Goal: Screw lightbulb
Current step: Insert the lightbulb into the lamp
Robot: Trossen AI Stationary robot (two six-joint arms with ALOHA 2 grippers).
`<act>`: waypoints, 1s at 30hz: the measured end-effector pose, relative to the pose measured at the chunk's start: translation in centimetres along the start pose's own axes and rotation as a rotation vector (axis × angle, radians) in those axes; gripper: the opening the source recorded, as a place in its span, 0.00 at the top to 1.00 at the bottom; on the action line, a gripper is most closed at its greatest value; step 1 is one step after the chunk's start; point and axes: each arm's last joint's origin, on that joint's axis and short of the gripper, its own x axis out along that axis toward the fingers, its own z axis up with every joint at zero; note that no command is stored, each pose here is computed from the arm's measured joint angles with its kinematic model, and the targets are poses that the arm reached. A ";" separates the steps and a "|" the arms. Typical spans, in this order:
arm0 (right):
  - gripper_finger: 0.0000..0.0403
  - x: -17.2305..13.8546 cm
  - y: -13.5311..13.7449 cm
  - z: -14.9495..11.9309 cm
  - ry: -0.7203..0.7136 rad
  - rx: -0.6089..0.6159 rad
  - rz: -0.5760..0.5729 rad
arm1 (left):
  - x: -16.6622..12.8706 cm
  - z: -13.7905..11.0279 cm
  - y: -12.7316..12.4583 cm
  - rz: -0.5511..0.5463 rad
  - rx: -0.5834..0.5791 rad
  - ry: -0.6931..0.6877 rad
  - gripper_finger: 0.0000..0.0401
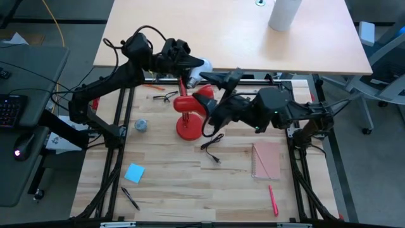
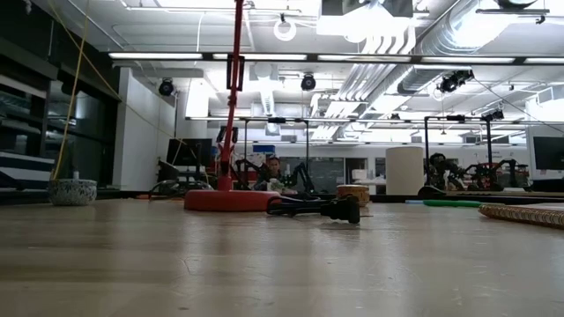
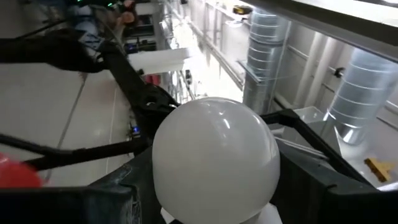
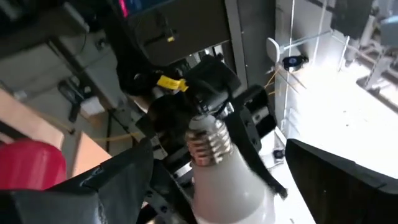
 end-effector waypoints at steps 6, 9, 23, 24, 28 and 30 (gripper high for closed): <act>0.15 1.5 1.9 0.1 0.033 -0.149 0.020 | 0.0 -0.1 0.2 0.017 -0.016 0.023 0.44; 0.19 1.8 2.2 -0.1 0.060 -0.195 0.019 | 0.0 -0.1 0.2 0.019 -0.015 0.024 0.44; 0.27 2.3 1.2 -0.4 0.069 -0.185 -0.064 | -0.1 -0.3 0.1 0.020 -0.014 0.073 0.44; 0.27 2.3 1.2 -0.4 0.069 -0.182 -0.065 | -0.1 -0.3 0.1 0.021 -0.014 0.073 0.44; 0.33 2.3 1.2 -0.4 0.066 -0.165 -0.064 | -0.1 -0.3 0.1 0.020 -0.014 0.073 0.44; 0.38 2.3 1.2 -0.4 0.067 -0.163 -0.064 | -0.1 -0.3 0.1 0.021 -0.014 0.073 0.44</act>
